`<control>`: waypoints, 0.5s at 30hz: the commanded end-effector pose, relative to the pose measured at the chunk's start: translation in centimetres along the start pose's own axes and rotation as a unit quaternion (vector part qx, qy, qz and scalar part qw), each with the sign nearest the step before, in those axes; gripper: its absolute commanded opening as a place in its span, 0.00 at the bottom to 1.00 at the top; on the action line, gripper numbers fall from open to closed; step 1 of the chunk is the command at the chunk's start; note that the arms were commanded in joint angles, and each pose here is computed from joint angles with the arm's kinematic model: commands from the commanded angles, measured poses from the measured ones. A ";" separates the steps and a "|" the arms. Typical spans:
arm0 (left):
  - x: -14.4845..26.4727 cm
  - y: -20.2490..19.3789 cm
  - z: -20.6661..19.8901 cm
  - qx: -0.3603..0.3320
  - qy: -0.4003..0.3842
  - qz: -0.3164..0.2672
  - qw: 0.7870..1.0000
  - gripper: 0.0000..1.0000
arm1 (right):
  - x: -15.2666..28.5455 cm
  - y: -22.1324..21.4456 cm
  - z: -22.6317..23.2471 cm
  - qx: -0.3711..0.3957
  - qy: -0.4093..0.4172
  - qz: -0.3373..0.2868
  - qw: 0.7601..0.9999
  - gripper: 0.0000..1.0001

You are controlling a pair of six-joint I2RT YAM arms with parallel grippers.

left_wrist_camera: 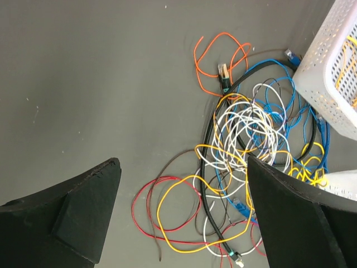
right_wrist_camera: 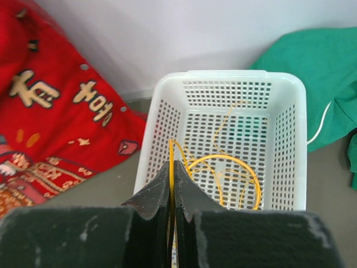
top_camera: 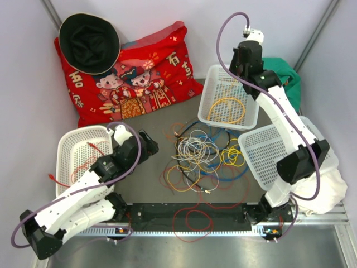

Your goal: Untangle the cables

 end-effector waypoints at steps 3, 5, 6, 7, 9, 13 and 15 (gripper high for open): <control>0.3 -0.5 0.3 0.015 -0.018 0.009 1.000 0.99 | -3.9 0.3 -0.9 -0.015 -0.047 -0.033 0.998 0.00; 0.1 -0.8 0.7 0.012 -0.014 0.011 1.000 0.99 | -4.9 -0.1 -1.3 -0.017 -0.054 -0.028 0.998 0.00; 0.1 -0.9 0.9 0.012 -0.014 0.011 1.000 0.99 | -5.8 -0.8 -1.2 -0.013 -0.056 -0.019 0.998 0.00; 0.0 -0.9 0.9 0.012 -0.015 0.011 1.000 0.99 | -6.4 -1.3 -1.2 -0.011 -0.058 -0.013 0.998 0.00; -0.2 -1.2 1.2 0.008 -0.011 0.012 1.000 0.99 | -7.2 -2.3 -1.3 -0.002 -0.062 0.000 0.998 0.00; -0.6 -1.6 1.4 -0.004 -0.007 0.017 1.000 0.99 | -8.0 -6.1 -1.5 -0.001 -0.054 0.036 0.998 0.49; -0.8 -1.8 1.3 -0.012 -0.006 0.021 1.000 0.99 | -7.8 -6.6 -1.3 -0.013 -0.038 0.025 0.999 0.74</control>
Point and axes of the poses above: each gripper's point midway between its finger pads, its own x axis back along the fingers, its own z axis along the line the jaws close on, y = z × x, the point moved 6 cm from there along x, back along the fingers, and after that the axes turned 3 degrees about x, right-handed, at the moved point
